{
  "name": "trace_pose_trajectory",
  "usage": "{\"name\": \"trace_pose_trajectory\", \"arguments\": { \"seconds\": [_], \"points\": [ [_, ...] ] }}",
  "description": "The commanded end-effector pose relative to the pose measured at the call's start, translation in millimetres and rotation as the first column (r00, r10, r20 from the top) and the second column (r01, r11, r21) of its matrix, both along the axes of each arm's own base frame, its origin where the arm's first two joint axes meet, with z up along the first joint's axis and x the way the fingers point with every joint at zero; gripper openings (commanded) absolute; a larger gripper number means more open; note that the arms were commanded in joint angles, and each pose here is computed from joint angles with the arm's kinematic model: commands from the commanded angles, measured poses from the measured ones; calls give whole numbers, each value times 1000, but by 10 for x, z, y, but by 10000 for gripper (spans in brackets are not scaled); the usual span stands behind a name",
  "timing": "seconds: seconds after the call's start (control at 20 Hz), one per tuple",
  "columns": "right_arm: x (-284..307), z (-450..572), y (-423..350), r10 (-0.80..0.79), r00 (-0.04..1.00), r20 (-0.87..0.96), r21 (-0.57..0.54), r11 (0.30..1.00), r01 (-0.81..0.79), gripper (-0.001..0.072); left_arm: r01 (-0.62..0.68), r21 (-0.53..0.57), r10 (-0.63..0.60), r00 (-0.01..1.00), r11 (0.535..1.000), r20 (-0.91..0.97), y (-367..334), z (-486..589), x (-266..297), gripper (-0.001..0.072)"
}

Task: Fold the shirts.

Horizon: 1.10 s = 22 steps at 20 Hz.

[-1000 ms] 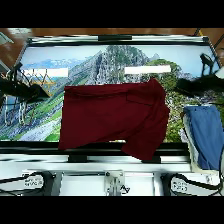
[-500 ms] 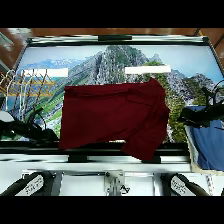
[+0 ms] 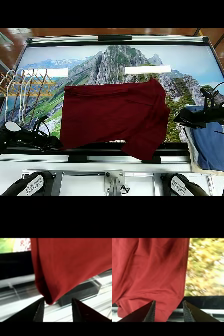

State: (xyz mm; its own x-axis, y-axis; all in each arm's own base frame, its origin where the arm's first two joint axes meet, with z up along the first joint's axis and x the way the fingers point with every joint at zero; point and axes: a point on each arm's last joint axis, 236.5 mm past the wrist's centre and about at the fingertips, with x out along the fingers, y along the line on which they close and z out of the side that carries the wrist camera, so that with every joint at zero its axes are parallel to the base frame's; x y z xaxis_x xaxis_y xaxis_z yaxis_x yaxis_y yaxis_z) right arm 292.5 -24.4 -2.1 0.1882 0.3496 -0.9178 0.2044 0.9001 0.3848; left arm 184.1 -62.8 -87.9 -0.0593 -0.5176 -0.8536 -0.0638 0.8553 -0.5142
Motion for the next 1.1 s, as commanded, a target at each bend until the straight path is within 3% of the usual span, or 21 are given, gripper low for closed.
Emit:
{"name": "trace_pose_trajectory", "arguments": {
  "seconds": [0.0, 0.05, 0.1, 0.25, 0.35, 0.65, 1.05],
  "points": [
    [-14, 4, 19, 2, 1000, -4, 8, 1000, -2, 469, -33, -12, 34, 998, 999, 57, -29, -8, 141, 390],
    [-14, 4, 19, 2, 1000, -4, 8, 1000, -2, 469, -35, -9, 35, 997, 999, 65, -23, -12, 159, 368],
    [-18, 4, 21, 3, 1000, -6, 9, 1000, -3, 469, -38, -6, 39, 997, 999, 70, -15, -18, 174, 282],
    [-20, 4, 22, 3, 1000, -6, 9, 1000, -3, 469, -40, -4, 40, 997, 999, 73, -11, -24, 180, 117],
    [-25, 4, 25, 4, 1000, -8, 10, 1000, -4, 469, -37, -4, 37, 997, 999, 74, -12, -24, 179, 39],
    [-43, 3, 32, 8, 1000, -15, 13, 1000, -8, 469, 18, 95, -30, 993, 995, 118, 209, -46, 253, 37],
    [-39, 3, 30, 7, 1000, -14, 12, 1000, -7, 469, -127, 91, 92, 943, 988, 321, 275, 66, 845, 37]
  ]
}}
